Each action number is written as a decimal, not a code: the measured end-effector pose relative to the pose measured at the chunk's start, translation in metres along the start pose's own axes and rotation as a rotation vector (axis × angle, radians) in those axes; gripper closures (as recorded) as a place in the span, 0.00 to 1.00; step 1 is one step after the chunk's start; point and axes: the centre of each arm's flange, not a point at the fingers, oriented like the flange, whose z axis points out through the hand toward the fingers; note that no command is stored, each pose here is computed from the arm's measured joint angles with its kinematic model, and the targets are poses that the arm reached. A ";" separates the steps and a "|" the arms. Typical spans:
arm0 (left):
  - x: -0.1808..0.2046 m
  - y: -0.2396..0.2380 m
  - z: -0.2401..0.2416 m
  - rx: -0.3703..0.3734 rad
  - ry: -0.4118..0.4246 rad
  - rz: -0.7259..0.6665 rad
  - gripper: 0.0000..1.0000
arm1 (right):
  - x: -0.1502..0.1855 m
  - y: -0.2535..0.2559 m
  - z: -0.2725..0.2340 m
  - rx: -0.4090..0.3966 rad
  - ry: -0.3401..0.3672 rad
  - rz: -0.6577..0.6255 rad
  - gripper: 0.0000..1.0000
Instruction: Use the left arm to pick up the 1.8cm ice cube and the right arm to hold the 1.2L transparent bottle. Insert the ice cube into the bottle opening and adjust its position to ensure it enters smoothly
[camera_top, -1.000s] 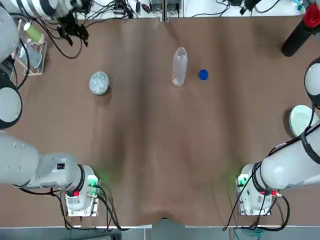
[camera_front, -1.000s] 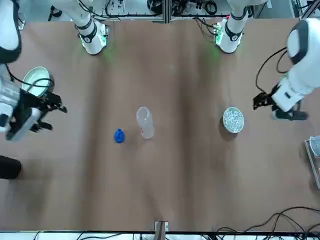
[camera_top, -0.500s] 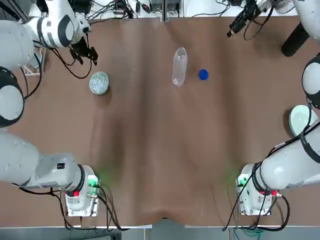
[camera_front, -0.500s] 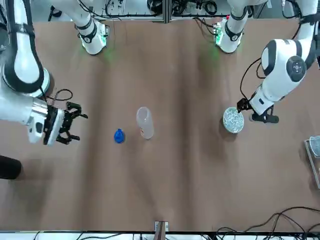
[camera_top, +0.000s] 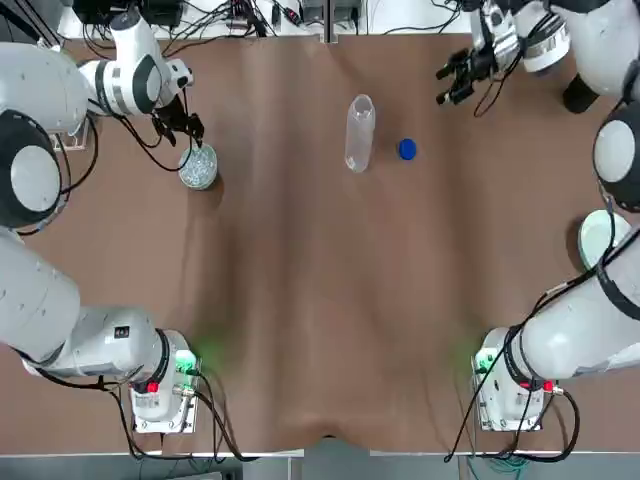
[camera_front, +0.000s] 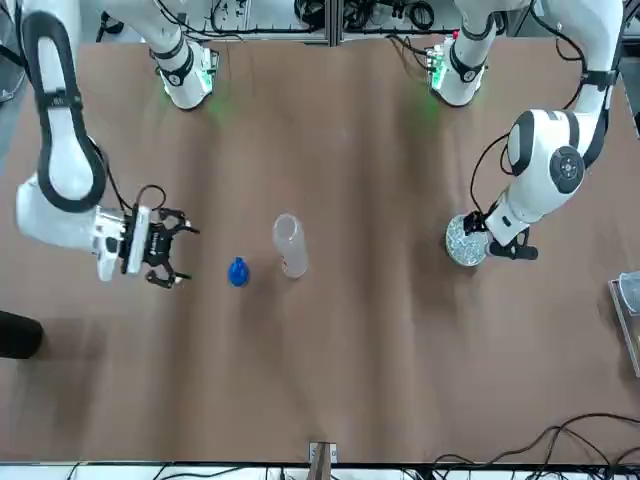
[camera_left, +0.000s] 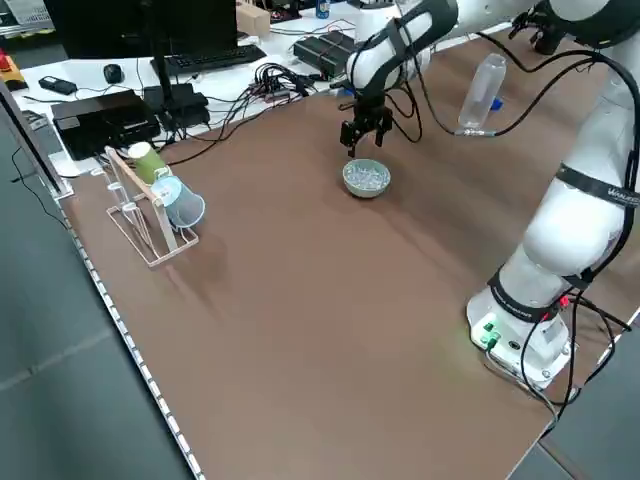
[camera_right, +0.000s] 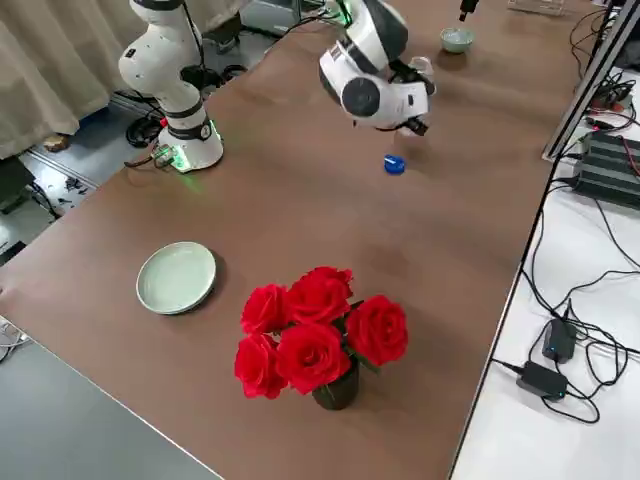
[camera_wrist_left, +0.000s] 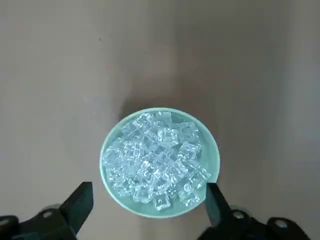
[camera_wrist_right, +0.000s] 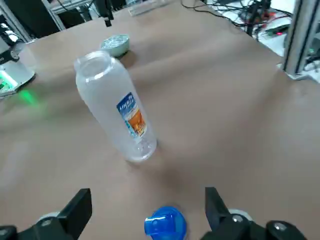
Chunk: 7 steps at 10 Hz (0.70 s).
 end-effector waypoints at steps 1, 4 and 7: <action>-0.002 0.000 0.008 -0.001 0.002 0.000 0.01 | -0.020 -0.001 0.026 0.031 0.078 -0.035 0.00; -0.002 0.004 0.029 -0.005 -0.001 0.008 0.01 | -0.073 -0.005 0.107 0.077 0.274 -0.105 0.00; -0.001 0.005 0.051 -0.003 -0.015 0.021 0.01 | -0.075 -0.016 0.155 0.091 0.380 -0.158 0.00</action>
